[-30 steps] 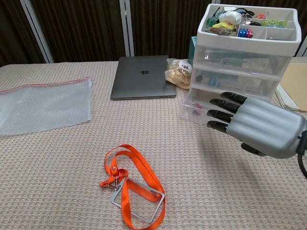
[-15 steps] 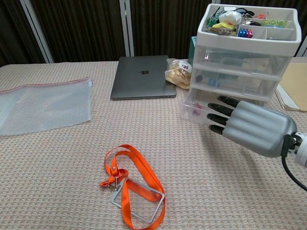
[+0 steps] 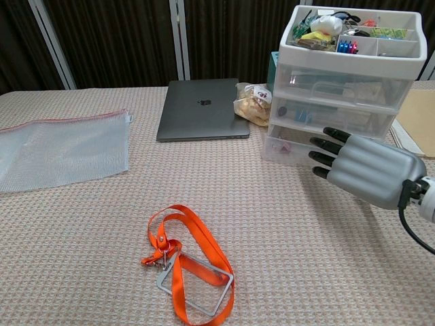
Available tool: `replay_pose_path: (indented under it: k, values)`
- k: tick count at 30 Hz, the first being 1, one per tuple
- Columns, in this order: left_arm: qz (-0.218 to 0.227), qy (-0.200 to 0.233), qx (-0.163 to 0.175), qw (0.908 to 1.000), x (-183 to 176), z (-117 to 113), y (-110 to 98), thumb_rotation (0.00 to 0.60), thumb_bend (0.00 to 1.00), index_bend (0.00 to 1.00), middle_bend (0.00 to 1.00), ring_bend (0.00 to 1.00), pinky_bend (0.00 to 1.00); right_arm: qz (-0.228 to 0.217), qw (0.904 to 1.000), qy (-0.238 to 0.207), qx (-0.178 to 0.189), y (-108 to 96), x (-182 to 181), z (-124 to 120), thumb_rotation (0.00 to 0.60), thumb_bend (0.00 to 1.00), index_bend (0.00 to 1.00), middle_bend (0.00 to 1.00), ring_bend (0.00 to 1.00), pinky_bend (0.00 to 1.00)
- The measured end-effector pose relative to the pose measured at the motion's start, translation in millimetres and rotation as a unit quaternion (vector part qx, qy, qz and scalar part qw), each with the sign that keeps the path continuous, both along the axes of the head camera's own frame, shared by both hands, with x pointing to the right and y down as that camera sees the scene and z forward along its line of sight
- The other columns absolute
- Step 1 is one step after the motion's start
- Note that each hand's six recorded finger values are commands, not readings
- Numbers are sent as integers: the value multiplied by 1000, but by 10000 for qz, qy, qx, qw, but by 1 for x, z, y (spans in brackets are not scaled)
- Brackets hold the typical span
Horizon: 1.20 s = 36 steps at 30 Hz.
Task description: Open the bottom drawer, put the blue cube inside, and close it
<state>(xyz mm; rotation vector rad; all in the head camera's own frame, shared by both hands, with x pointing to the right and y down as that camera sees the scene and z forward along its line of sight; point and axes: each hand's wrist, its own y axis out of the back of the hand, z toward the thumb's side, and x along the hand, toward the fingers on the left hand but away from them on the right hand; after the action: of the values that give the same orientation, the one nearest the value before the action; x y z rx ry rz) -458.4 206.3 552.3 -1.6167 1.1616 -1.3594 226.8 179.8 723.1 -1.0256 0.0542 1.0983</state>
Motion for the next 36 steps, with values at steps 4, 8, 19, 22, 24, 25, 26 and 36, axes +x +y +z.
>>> replay_pose_path:
  k: [4, 8, 19, 22, 24, 25, 26, 36]
  values:
    - [5, 0, -7, 10000, 0, 0, 0, 600, 174, 105, 0, 0, 0, 181, 9998, 114, 39, -4, 11, 2, 600, 274, 245, 108, 0, 86]
    - [3, -1, -6, 10000, 0, 0, 0, 600, 171, 105, 0, 0, 0, 303, 9993, 197, 101, -8, 19, 2, 600, 275, 245, 108, 0, 86]
    - [10, -8, -16, 10000, 1, 1, 0, 600, 173, 105, 0, 0, 0, 556, 9982, 181, 120, -9, 31, -2, 600, 275, 245, 108, 0, 86]
    - [9, -8, -15, 10000, 1, 0, 0, 600, 171, 105, 0, 0, 0, 497, 9986, 151, 106, -5, 31, -3, 600, 274, 245, 108, 0, 86]
    - [7, -10, -6, 10000, 1, 0, 1, 600, 172, 105, 0, 0, 0, 550, 9983, 156, 96, -6, 32, -3, 600, 274, 245, 108, 0, 86]
    - [3, -11, -9, 10000, 1, 0, 1, 600, 174, 105, 0, 0, 0, 566, 9982, 164, 97, -6, 33, -3, 600, 274, 245, 108, 0, 86]
    - [3, -12, -14, 10000, 0, 0, 1, 600, 175, 105, 0, 0, 0, 571, 9982, 176, 105, -6, 33, -3, 600, 274, 245, 108, 0, 86]
    - [4, -17, -22, 10000, 0, 0, 1, 600, 173, 105, 0, 0, 0, 1089, 9931, 406, 137, -15, 63, -2, 600, 275, 245, 108, 0, 86]
